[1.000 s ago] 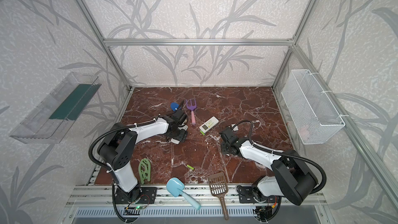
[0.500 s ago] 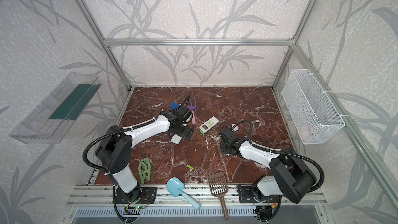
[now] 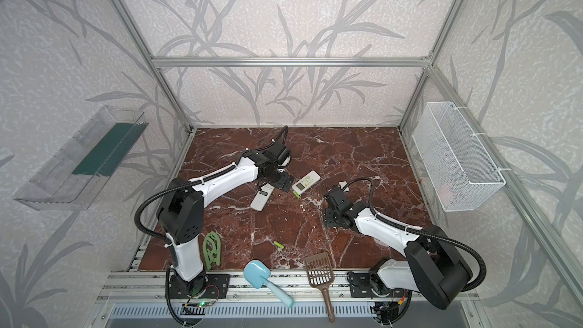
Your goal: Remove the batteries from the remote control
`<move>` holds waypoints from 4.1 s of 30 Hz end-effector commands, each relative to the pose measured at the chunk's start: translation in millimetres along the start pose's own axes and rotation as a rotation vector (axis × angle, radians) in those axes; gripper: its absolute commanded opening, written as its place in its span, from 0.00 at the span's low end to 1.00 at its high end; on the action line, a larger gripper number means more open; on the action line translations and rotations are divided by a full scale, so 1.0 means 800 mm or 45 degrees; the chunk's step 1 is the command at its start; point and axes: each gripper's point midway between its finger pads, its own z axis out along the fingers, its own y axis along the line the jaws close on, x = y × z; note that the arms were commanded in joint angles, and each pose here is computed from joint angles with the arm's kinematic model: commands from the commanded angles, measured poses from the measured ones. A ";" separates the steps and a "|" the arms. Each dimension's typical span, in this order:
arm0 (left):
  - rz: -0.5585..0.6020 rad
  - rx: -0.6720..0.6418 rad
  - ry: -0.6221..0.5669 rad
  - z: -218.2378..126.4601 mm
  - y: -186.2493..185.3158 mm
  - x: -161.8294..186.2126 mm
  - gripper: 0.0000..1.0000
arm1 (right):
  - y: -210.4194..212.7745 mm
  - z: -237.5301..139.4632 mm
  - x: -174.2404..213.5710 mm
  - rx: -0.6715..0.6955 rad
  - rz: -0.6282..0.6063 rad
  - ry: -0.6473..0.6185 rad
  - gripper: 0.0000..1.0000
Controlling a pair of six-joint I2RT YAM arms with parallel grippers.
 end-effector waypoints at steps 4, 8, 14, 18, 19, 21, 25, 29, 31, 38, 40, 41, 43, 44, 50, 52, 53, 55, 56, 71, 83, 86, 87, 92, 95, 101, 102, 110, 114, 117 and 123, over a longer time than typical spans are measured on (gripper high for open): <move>0.192 0.059 0.035 0.019 -0.041 -0.018 0.99 | 0.014 -0.053 -0.048 -0.098 -0.049 -0.161 0.79; 0.333 0.100 0.014 0.036 -0.069 -0.030 0.98 | 0.021 -0.072 -0.063 -0.184 -0.058 -0.185 0.80; 0.375 0.137 0.056 0.066 -0.087 -0.037 0.98 | 0.018 -0.078 -0.062 -0.206 -0.069 -0.189 0.80; 0.377 0.156 0.071 0.081 -0.093 -0.038 0.97 | 0.014 -0.077 -0.059 -0.219 -0.047 -0.190 0.80; 0.375 0.147 0.077 0.085 -0.092 -0.037 0.97 | 0.012 -0.076 -0.058 -0.221 -0.043 -0.189 0.80; 0.376 0.132 0.091 0.092 -0.090 -0.037 0.97 | 0.011 -0.075 -0.057 -0.223 -0.038 -0.187 0.80; 0.380 0.112 0.120 0.104 -0.089 -0.038 0.95 | 0.008 -0.073 -0.054 -0.225 -0.028 -0.188 0.80; 0.382 0.109 0.140 0.112 -0.089 -0.036 0.91 | 0.006 -0.072 -0.052 -0.227 -0.023 -0.182 0.80; 0.382 0.107 0.138 0.115 -0.090 -0.037 0.88 | 0.006 -0.072 -0.053 -0.232 -0.020 -0.187 0.80; 0.386 0.088 0.119 0.120 -0.089 -0.046 0.72 | 0.008 -0.071 -0.054 -0.250 -0.010 -0.194 0.79; 0.387 0.085 0.106 0.120 -0.089 -0.050 0.68 | 0.009 -0.071 -0.054 -0.255 -0.005 -0.198 0.79; 0.388 0.086 0.100 0.119 -0.089 -0.052 0.65 | 0.008 -0.071 -0.054 -0.257 -0.003 -0.200 0.79; 0.387 0.086 0.090 0.118 -0.089 -0.055 0.62 | 0.009 -0.071 -0.053 -0.258 -0.001 -0.199 0.79; 0.388 0.087 0.083 0.117 -0.090 -0.057 0.61 | 0.008 -0.072 -0.053 -0.258 0.001 -0.201 0.79; 0.392 0.088 0.041 0.108 -0.091 -0.068 0.49 | 0.008 -0.074 -0.053 -0.263 0.009 -0.209 0.79; 0.387 0.088 0.007 0.102 -0.091 -0.077 0.45 | 0.008 -0.073 -0.053 -0.259 0.019 -0.211 0.79; 0.387 0.089 -0.009 0.098 -0.092 -0.081 0.45 | 0.006 -0.073 -0.054 -0.253 0.026 -0.211 0.79; 0.386 0.094 -0.050 0.089 -0.093 -0.091 0.43 | 0.004 -0.073 -0.055 -0.239 0.037 -0.217 0.79; 0.387 0.099 -0.071 0.083 -0.095 -0.096 0.43 | 0.003 -0.074 -0.057 -0.238 0.043 -0.223 0.79; 0.402 0.240 -0.394 -0.018 -0.102 -0.093 0.40 | 0.025 -0.090 -0.117 -0.513 0.219 -0.238 0.63; 0.412 0.290 -0.584 -0.066 -0.100 -0.017 0.39 | 0.085 -0.148 -0.187 -0.839 0.072 -0.350 0.57; 0.415 0.287 -0.647 -0.080 -0.099 -0.007 0.39 | 0.096 -0.150 -0.192 -0.897 0.036 -0.327 0.60; 0.417 0.288 -0.666 -0.084 -0.100 -0.006 0.39 | 0.099 -0.150 -0.192 -0.912 0.028 -0.317 0.60; 0.432 0.286 -0.737 -0.103 -0.101 -0.002 0.39 | 0.115 -0.142 -0.188 -0.958 -0.011 -0.247 0.61; 0.443 0.281 -0.753 -0.109 -0.103 -0.002 0.39 | 0.130 -0.140 -0.183 -0.976 -0.054 -0.225 0.62; 0.464 0.263 -0.766 -0.112 -0.106 -0.003 0.39 | 0.148 -0.134 -0.182 -0.997 -0.068 -0.204 0.62; 0.465 0.258 -0.772 -0.114 -0.106 -0.004 0.39 | 0.150 -0.131 -0.182 -0.998 -0.068 -0.197 0.61; 0.495 0.235 -0.781 -0.115 -0.108 0.000 0.39 | 0.155 -0.124 -0.193 -0.992 -0.063 -0.203 0.51; 0.510 0.215 -0.786 -0.115 -0.108 0.001 0.39 | 0.157 -0.122 -0.198 -0.995 -0.065 -0.199 0.41; 0.516 0.191 -0.796 -0.116 -0.107 0.001 0.39 | 0.160 -0.123 -0.199 -1.011 -0.075 -0.190 0.34; 0.521 0.165 -0.832 -0.122 -0.104 -0.002 0.39 | 0.161 -0.122 -0.196 -1.014 -0.090 -0.169 0.28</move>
